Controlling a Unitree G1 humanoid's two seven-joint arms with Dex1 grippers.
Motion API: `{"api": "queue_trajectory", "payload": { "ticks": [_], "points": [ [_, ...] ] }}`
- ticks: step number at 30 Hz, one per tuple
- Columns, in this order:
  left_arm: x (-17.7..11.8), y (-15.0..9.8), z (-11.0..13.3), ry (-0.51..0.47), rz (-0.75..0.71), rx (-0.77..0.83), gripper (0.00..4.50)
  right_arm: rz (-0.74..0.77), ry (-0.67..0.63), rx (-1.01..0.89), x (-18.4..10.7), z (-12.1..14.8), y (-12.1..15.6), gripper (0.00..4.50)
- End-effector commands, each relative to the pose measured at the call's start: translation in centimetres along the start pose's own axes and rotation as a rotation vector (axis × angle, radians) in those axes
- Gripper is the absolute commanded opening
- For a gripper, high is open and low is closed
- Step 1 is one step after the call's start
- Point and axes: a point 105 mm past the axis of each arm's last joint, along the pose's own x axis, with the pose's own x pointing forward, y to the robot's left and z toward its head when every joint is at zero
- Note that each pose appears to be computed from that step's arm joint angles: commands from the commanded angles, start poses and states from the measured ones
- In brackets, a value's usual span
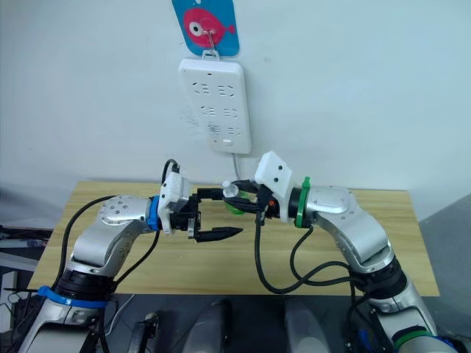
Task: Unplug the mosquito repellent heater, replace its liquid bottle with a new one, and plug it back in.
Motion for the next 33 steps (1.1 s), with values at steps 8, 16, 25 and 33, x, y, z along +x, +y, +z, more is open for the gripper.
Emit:
{"api": "queue_trajectory", "payload": {
  "ticks": [8, 16, 25, 33],
  "points": [
    [0.9, -0.1, 1.7, -0.058, 0.009, -0.009, 3.9, 0.02, -0.069, -0.026, -0.3, 1.8, 0.6, 1.05],
    [1.5, -0.2, 1.8, -0.07, 0.0, 0.004, 2.28, 0.042, -0.08, -0.014, -0.3, 2.0, 1.0, 1.05],
    [0.4, -1.1, 2.2, 0.047, -0.116, 0.236, 2.28, 0.507, -0.024, -0.105, -0.6, 1.3, 1.7, 1.05],
    [0.5, -0.5, 2.0, 0.049, -0.066, 0.24, 2.28, 0.387, -0.012, -0.123, -2.2, 1.0, 0.1, 2.07]
  ]
}}
